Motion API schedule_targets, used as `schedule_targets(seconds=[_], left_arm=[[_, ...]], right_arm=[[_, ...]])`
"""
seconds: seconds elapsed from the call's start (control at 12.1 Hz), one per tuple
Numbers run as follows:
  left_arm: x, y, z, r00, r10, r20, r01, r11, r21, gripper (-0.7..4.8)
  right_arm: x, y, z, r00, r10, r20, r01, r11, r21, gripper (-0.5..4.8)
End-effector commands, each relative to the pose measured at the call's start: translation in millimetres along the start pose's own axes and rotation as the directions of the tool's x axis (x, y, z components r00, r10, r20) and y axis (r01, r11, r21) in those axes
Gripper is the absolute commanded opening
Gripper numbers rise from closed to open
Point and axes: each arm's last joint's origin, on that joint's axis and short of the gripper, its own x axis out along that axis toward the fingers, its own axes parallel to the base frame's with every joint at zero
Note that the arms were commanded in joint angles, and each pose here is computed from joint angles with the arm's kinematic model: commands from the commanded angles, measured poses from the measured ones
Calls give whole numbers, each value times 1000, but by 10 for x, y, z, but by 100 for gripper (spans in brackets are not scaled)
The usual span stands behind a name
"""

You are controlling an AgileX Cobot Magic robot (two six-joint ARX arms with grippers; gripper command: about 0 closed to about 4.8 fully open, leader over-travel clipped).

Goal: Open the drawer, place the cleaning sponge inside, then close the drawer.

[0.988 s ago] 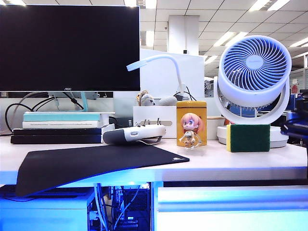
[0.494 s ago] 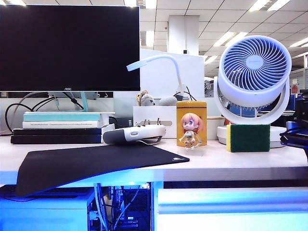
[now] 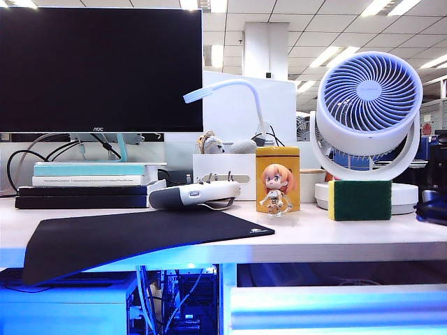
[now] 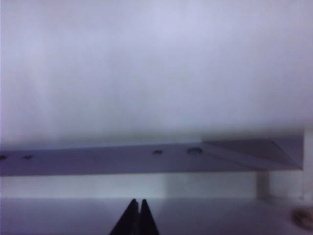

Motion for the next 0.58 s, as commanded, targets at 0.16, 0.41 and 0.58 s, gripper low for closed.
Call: schedule_targets(seconds=[0.16,0.41,0.58], left_arm=[[-12,-3,22,1000,-3,12,3,1000,12,-6],[-11,-3,21,1000,-3,11,3,1000,12,-6],[-11,-3,21,1000,-3,11,3,1000,12,-6]], right_arm=[[75,-20,-250,996,-4,-92,6,1000,14,-9],[-13,44,-357,989,-6,-147,9,1000,20,-9],[-89,130,-390,987,-25,-161,23,1000,-11,-9]])
